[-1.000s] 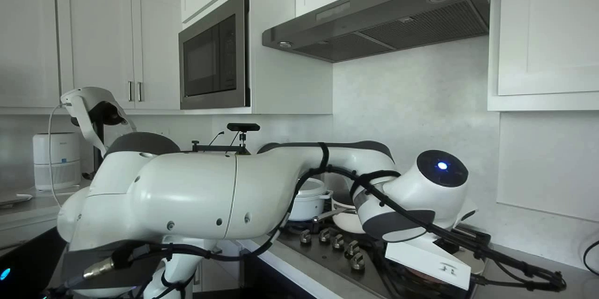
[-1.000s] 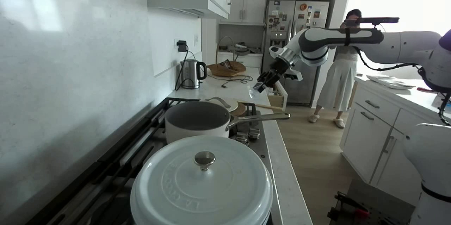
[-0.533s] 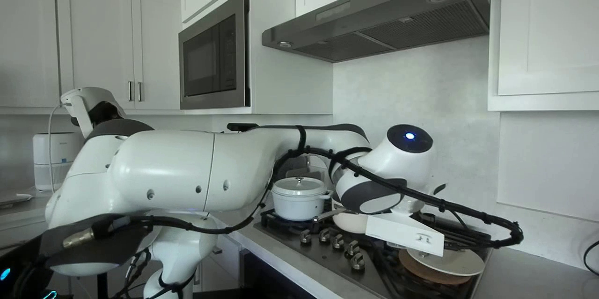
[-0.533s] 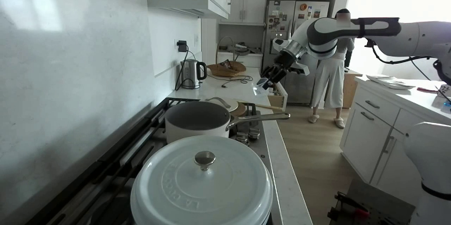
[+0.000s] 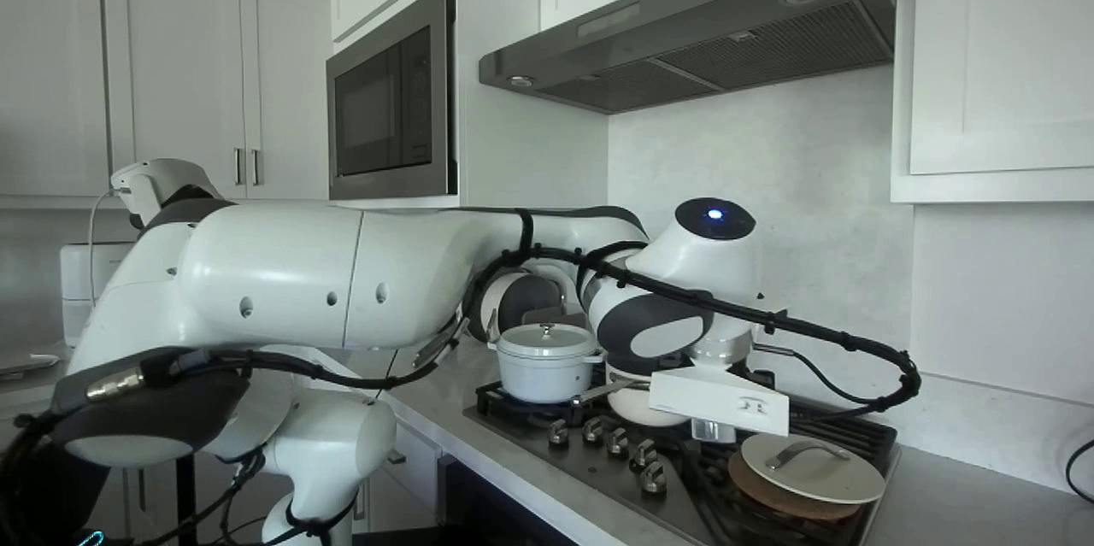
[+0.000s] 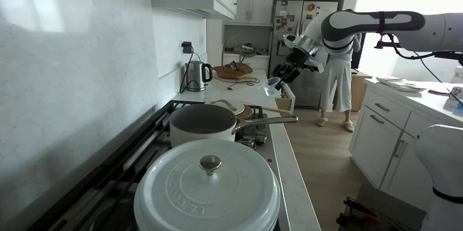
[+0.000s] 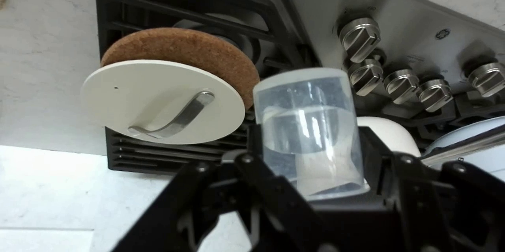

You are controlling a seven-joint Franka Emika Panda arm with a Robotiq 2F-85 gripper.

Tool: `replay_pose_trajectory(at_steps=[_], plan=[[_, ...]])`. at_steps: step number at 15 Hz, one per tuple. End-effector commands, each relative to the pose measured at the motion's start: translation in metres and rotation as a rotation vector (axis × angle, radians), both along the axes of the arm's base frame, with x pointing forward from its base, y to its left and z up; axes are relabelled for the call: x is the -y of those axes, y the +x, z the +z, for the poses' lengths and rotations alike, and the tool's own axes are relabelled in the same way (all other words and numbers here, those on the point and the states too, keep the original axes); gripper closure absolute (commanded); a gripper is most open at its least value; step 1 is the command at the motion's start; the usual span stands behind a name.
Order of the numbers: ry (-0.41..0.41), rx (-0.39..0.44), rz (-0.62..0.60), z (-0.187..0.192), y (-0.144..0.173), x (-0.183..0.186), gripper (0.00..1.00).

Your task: Pour some water into the pot

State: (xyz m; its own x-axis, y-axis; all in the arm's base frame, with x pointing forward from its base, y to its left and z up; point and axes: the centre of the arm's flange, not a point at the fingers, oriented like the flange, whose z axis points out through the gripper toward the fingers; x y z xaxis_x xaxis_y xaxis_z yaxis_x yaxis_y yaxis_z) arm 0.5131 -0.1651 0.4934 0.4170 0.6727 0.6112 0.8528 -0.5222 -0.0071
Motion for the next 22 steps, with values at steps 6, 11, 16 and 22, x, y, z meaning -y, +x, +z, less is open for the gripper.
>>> replay_pose_trajectory(at_steps=[6, 11, 16, 22], plan=[[-0.087, 0.117, 0.100, 0.015, -0.006, -0.008, 0.65], [-0.106, 0.248, 0.165, 0.023, -0.003, -0.010, 0.65], [-0.124, 0.379, 0.218, 0.030, 0.001, -0.013, 0.65], [-0.132, 0.337, 0.237, 0.027, -0.001, -0.014, 0.65]])
